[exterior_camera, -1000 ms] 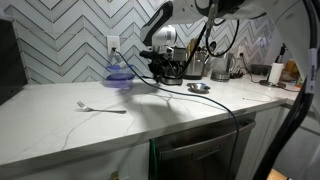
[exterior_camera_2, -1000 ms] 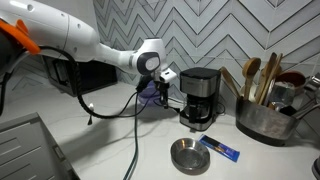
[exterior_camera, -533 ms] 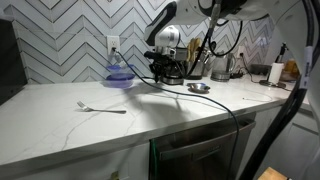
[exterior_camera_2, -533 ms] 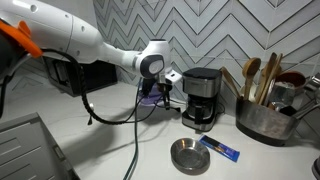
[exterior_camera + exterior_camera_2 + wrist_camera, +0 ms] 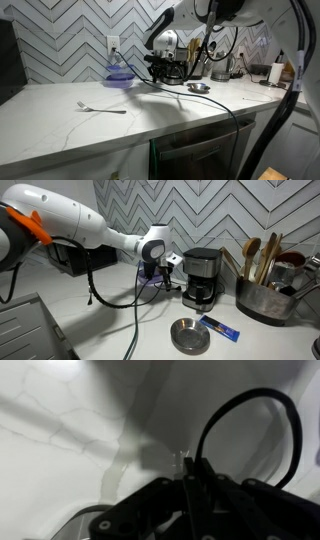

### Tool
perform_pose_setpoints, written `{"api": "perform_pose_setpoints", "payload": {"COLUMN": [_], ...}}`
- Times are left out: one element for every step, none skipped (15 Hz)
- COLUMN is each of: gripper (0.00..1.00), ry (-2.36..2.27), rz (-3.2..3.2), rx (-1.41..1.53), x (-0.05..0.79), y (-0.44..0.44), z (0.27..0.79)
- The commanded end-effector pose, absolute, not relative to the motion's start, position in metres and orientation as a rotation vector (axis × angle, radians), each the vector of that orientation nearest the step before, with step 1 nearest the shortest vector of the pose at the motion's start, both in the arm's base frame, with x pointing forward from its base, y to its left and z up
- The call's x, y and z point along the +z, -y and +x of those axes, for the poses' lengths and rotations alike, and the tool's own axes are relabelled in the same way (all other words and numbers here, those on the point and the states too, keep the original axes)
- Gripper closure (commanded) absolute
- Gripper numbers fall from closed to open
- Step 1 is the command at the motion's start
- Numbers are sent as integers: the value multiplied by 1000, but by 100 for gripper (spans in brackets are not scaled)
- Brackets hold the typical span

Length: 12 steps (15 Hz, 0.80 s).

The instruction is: Move the coffee maker cord to the left

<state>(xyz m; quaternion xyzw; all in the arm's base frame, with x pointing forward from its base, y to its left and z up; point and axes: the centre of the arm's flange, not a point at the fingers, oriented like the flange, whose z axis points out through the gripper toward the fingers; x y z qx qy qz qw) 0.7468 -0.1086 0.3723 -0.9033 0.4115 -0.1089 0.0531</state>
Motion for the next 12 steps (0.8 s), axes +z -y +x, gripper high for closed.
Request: {"api": "perform_pose_setpoints", "payload": {"gripper": [98,80,66,59,52,46,37,31,22,15,8,1], "ry": [-1245,-1234,-1225,-1217,-1201,-1184,-1167,-1148,-1132,-1123,-1124,-1124], "rz": [-2757,-2760,-2762,-2762,-2764,-2770,-2779,-2792,-2810,-2825,-2855,-2885], "rx": [-454,-494,-530,-560,-585,-605,-623,-627,-631,-625,-583,-546], "x": [362,361,361,360,360,360,362,366,372,378,385,391], "y": [105,103,101,99,94,90,84,78,71,65,60,56], "z": [762,765,768,771,774,776,777,777,775,773,768,763]}}
